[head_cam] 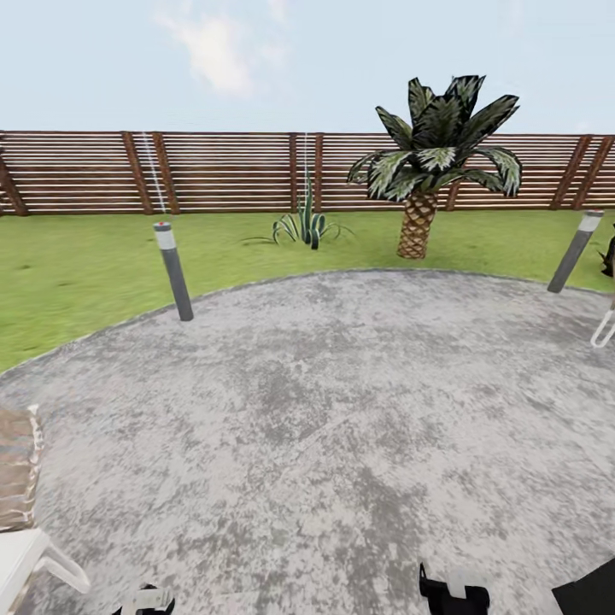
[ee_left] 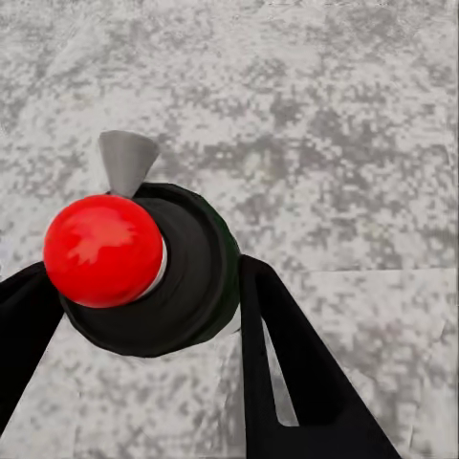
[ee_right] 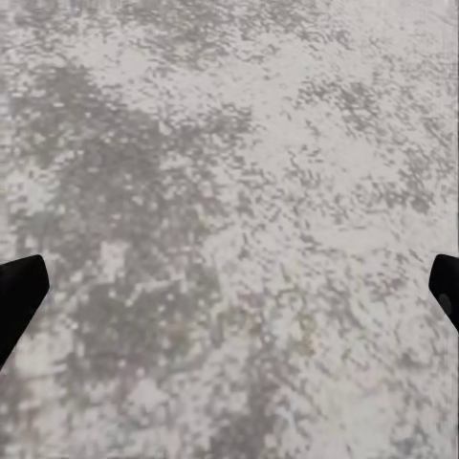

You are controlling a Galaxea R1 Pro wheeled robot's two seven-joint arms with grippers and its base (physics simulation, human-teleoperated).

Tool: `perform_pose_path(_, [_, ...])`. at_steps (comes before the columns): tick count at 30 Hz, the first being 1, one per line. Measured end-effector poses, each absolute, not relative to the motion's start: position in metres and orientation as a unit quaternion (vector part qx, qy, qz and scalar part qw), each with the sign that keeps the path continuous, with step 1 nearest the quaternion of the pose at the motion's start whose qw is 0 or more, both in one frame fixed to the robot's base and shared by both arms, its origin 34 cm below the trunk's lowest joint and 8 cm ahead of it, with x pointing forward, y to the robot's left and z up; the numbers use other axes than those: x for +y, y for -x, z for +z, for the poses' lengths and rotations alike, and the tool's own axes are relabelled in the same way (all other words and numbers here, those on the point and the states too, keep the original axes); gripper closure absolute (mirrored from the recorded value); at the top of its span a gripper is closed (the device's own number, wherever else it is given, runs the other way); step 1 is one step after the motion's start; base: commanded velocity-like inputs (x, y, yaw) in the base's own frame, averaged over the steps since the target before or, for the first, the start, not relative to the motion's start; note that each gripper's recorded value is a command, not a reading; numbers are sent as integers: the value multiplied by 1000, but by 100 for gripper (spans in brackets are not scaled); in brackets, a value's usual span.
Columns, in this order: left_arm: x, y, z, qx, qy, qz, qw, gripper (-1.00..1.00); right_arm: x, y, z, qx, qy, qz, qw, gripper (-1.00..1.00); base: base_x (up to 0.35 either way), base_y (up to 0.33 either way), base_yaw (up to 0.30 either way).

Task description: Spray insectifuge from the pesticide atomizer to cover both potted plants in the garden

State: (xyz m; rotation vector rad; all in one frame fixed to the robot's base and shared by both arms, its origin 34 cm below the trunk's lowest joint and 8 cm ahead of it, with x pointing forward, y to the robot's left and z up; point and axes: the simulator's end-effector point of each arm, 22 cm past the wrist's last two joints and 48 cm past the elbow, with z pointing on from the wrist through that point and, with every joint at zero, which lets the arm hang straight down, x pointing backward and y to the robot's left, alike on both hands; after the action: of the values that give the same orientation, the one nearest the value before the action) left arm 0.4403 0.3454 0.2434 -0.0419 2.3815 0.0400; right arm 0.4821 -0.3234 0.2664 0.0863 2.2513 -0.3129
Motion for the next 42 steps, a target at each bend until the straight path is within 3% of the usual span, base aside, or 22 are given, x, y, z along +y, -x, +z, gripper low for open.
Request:
perform_pose_path(18, [345, -440, 243, 928, 16, 16, 371, 100, -323, -482, 267, 898, -35, -125, 421, -100, 340, 0, 261])
perform_pose_path(42, [345, -440, 243, 929, 17, 15, 370, 100, -322, -482, 266, 898, -35, -124, 420, -100, 322, -77, 27])
